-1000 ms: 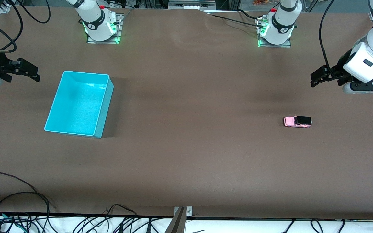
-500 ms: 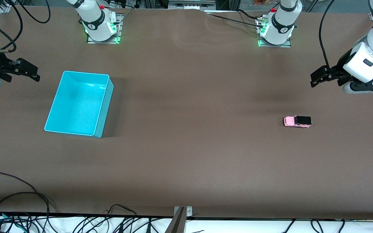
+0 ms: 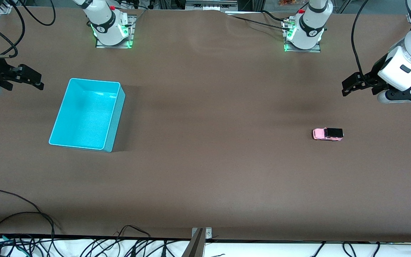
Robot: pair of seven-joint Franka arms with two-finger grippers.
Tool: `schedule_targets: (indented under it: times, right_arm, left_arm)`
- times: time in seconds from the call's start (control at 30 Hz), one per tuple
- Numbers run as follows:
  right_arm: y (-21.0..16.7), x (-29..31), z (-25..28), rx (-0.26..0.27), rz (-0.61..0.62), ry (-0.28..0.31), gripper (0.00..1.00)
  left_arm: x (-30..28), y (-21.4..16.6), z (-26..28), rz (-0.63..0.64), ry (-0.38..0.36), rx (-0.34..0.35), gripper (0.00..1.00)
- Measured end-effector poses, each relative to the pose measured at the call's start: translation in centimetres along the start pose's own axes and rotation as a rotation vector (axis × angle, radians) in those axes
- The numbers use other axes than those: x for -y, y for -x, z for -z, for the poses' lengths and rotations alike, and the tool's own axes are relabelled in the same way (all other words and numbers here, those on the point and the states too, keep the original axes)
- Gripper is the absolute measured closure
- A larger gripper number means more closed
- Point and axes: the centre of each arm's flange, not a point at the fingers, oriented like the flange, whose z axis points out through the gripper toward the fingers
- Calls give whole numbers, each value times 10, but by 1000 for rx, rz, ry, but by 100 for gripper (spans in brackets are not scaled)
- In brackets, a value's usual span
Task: Wind and store pink jeep toy
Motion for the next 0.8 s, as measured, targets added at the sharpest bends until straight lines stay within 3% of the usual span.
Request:
schedule_targets:
  times: [0.8]
  right_arm:
    - [0, 0, 0, 0, 0, 0, 0]
  left_arm:
    - [0, 2, 9, 0, 0, 1, 0]
